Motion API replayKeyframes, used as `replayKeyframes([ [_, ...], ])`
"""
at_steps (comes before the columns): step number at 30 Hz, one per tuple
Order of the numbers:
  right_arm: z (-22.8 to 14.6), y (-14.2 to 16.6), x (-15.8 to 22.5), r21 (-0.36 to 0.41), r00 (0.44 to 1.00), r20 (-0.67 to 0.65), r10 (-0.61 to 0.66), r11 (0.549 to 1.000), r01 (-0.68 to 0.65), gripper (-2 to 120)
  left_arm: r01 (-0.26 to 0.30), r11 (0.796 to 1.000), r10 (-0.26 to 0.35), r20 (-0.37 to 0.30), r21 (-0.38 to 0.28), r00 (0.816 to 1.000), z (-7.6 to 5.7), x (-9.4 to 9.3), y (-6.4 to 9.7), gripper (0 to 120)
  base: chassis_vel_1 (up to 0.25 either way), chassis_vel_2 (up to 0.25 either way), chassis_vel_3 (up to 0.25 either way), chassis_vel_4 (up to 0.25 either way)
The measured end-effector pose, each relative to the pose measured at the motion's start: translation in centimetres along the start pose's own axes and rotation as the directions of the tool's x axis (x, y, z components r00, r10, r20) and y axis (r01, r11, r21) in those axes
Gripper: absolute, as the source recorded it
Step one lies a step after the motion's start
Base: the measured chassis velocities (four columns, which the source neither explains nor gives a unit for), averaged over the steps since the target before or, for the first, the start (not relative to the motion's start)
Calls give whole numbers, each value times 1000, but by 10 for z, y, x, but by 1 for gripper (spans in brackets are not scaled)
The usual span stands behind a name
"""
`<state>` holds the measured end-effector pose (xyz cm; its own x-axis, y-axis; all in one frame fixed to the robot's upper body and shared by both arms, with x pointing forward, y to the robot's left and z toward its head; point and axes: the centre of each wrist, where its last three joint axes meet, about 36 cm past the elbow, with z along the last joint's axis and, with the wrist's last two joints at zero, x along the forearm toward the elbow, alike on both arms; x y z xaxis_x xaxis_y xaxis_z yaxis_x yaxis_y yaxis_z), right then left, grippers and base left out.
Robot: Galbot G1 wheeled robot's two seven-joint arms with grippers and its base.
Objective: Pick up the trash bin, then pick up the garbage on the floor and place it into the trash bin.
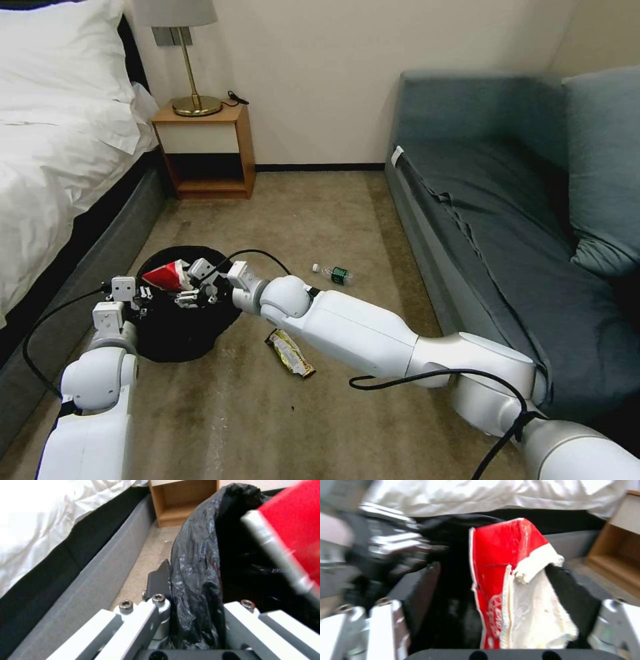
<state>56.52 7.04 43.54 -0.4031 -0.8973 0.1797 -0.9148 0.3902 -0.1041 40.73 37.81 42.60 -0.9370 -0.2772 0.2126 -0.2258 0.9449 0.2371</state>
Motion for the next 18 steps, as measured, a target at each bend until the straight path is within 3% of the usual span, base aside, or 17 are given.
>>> replayKeyframes([
  [1,1,-13,6,-11,999,-6,34,999,-34,94,12,1000,-12,2,5,1000,-1,0,7,5,0,0,0,0],
  [4,1,-29,14,-28,997,-11,74,997,-74,99,23,1000,-23,2,5,1000,-1,2,13,5,0,0,0,0],
  [14,16,-59,46,-63,988,-39,147,987,-149,100,33,999,-33,-3,16,999,3,6,19,5,0,0,0,0],
  [18,38,-66,58,-69,982,-72,176,981,-181,100,38,999,-38,9,19,999,-2,7,21,5,0,0,0,0],
])
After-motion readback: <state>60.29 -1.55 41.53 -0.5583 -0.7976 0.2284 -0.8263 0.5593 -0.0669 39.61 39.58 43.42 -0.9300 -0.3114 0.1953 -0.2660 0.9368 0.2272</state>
